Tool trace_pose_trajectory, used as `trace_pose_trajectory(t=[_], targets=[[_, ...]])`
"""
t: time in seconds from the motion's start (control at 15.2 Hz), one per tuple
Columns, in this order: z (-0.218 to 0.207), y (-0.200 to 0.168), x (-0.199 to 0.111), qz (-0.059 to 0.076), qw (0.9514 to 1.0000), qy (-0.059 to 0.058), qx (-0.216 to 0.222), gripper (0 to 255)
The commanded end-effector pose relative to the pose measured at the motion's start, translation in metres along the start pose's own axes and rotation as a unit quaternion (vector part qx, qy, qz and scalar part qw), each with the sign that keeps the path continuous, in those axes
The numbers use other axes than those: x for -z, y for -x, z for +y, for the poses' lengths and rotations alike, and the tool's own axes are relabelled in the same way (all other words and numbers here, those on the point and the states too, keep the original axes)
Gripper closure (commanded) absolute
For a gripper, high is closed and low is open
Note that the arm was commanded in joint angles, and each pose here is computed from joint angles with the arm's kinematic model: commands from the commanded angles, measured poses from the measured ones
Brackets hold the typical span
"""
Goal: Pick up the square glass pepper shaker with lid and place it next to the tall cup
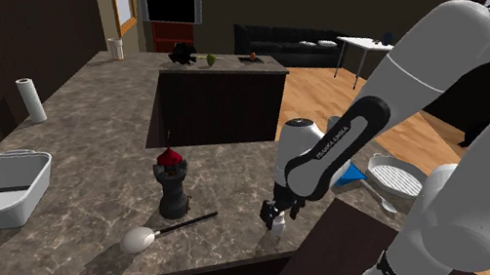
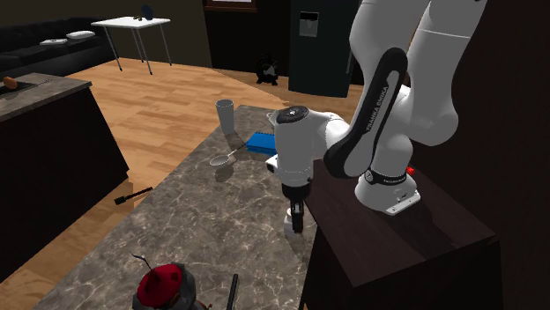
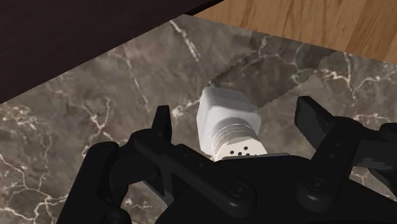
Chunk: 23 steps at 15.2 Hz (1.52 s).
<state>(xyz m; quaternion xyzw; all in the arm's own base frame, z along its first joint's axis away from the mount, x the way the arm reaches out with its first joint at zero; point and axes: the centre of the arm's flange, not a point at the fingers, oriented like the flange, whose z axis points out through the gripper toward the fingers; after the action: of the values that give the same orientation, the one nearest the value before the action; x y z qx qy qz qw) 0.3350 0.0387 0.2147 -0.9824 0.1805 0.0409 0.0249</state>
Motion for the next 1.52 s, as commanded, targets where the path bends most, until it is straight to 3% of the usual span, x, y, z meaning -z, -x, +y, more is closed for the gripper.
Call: trace_pose_trajectory(t=[0.0, 0.46, 0.53, 1.12, 1.45], targets=[[-0.001, 0.0, -0.003, 0.0, 1.0, 0.0, 0.0, 0], [-0.001, 0.0, -0.003, 0.0, 1.0, 0.0, 0.0, 0], [-0.001, 0.0, -0.003, 0.0, 1.0, 0.0, 0.0, 255], [-0.001, 0.0, -0.003, 0.0, 1.0, 0.0, 0.0, 255], [-0.001, 0.003, 0.023, 0.0, 1.0, 0.0, 0.0, 255]])
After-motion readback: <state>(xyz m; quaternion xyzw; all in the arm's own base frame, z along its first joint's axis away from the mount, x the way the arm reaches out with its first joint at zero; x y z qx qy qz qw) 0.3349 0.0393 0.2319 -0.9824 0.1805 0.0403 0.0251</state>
